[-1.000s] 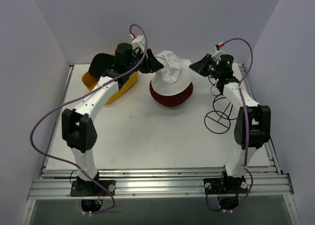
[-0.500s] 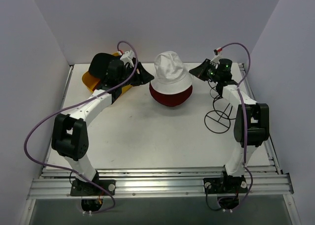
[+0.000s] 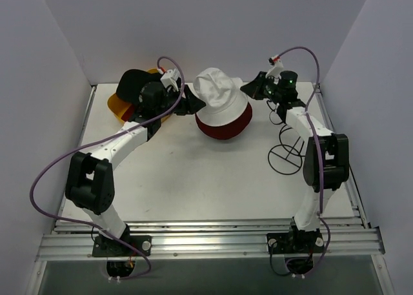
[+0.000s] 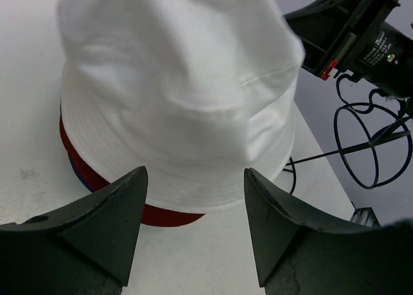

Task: Stack the hats

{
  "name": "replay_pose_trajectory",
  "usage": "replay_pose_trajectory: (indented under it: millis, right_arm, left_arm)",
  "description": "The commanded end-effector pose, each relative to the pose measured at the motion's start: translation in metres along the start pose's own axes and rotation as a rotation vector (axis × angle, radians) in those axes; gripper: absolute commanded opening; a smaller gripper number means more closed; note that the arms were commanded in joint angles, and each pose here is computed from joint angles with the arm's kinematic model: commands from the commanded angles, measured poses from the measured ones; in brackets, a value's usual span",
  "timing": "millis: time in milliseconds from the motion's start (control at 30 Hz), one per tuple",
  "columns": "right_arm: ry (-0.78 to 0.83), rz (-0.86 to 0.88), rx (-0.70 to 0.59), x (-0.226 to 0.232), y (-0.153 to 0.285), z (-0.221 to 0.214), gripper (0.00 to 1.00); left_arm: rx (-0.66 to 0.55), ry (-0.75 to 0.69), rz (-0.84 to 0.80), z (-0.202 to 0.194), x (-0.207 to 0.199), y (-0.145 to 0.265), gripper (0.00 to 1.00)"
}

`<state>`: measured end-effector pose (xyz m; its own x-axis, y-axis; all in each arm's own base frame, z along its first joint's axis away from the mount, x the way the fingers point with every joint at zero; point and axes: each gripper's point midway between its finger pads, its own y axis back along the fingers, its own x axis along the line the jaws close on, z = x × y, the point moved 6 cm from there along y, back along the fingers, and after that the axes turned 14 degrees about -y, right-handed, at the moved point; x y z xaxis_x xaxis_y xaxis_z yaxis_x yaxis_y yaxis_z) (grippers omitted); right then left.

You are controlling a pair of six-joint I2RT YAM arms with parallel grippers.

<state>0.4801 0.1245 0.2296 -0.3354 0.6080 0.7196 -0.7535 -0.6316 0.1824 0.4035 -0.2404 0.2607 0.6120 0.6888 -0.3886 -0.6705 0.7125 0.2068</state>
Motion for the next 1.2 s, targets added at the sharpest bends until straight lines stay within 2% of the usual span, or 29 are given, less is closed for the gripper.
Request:
replay_pose_trajectory:
  millis: [0, 100, 333, 367, 433, 467, 667, 767, 1000, 1167]
  right_arm:
    - [0.202, 0.13, 0.061, 0.041, -0.023, 0.002, 0.0]
    - [0.238, 0.143, 0.092, 0.049, -0.036, 0.001, 0.0]
    - [0.219, 0.121, 0.158, 0.034, -0.054, -0.003, 0.0]
    - [0.215, 0.113, 0.156, 0.033, -0.055, -0.001, 0.04]
    - [0.197, 0.103, 0.132, 0.033, -0.054, 0.008, 0.09]
    - [0.171, 0.102, 0.121, 0.035, -0.052, 0.012, 0.21]
    - [0.137, 0.145, 0.004, 0.056, -0.026, 0.05, 0.33]
    - [0.102, 0.154, -0.048, 0.069, -0.011, 0.064, 0.4]
    - [-0.05, -0.003, -0.217, 0.072, 0.032, 0.073, 0.43]
    - [-0.133, -0.036, -0.232, 0.082, 0.051, 0.056, 0.43]
  left_arm:
    - [-0.101, -0.13, -0.002, 0.036, -0.027, 0.02, 0.7]
    - [-0.088, -0.159, 0.028, 0.038, -0.03, 0.023, 0.7]
    - [-0.072, -0.194, 0.069, 0.039, -0.037, 0.025, 0.7]
    - [-0.067, -0.196, 0.072, 0.039, -0.036, 0.023, 0.7]
    - [-0.051, -0.201, 0.079, 0.041, -0.034, 0.017, 0.7]
    - [-0.044, -0.199, 0.081, 0.041, -0.033, 0.014, 0.7]
    - [-0.042, -0.205, 0.072, 0.043, -0.036, 0.003, 0.7]
    - [-0.004, -0.2, 0.078, 0.037, -0.035, -0.002, 0.7]
    - [0.008, -0.192, 0.086, 0.038, -0.036, -0.007, 0.7]
    - [0.012, -0.191, 0.09, 0.038, -0.04, -0.009, 0.7]
